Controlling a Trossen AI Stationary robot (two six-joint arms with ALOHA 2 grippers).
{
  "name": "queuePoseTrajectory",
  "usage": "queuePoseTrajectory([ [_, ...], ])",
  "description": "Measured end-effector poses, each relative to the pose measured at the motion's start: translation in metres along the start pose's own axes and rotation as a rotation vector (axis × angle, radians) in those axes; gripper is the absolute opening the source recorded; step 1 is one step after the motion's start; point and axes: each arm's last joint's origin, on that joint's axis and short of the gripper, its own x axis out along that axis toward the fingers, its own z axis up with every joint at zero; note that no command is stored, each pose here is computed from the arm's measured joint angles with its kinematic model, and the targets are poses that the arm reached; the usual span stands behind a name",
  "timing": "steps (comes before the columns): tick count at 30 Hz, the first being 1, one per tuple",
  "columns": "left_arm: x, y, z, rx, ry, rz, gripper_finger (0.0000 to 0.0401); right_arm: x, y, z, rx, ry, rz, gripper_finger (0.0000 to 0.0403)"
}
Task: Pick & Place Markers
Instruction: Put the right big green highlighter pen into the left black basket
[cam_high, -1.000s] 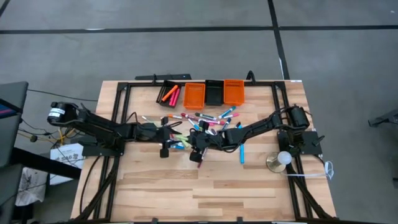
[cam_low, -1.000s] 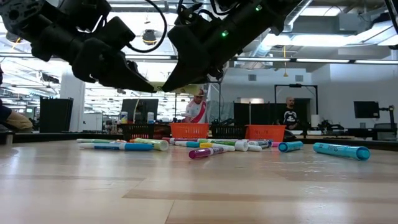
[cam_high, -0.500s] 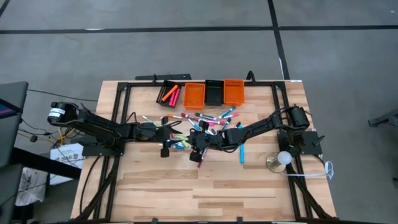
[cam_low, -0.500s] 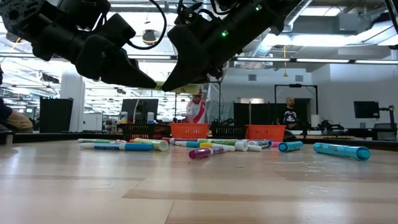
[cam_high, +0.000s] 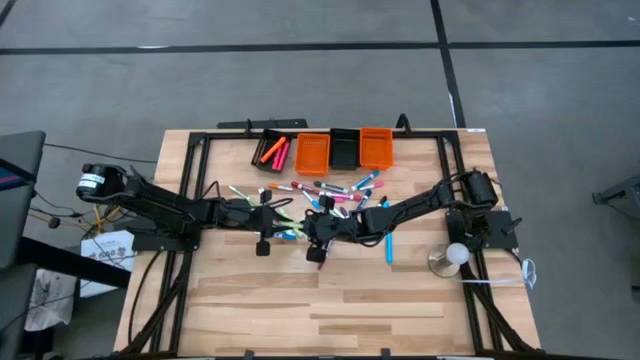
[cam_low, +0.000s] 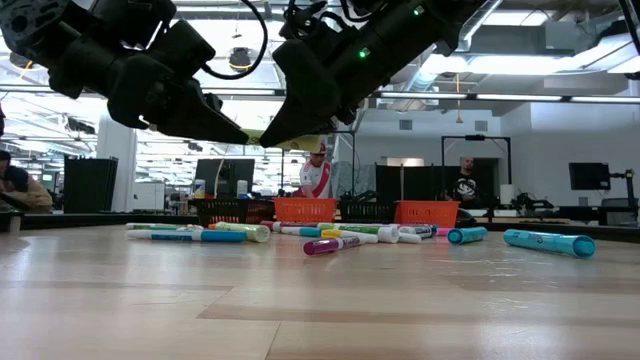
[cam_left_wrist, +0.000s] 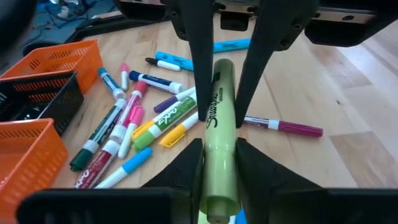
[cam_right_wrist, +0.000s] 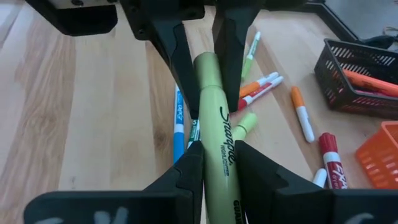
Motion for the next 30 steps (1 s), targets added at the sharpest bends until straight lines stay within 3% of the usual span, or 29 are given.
queuePoseTrajectory([
  [14,0.0001,0.0016,0.0011,-0.02,-0.007,0.036,0.0072,0.0002,-0.0012,0.0006,-0.003,-0.005,-0.024,0.0122],
  [23,0.0002,0.0021,0.0016,-0.019,-0.008,0.043,0.0072,-0.0001,-0.0008,0.0001,-0.059,0.003,-0.02,0.0211],
  [30,0.0001,0.0029,0.0014,-0.017,-0.002,0.07,0.0074,-0.0006,-0.0042,-0.003,-0.108,0.035,-0.144,0.0234],
])
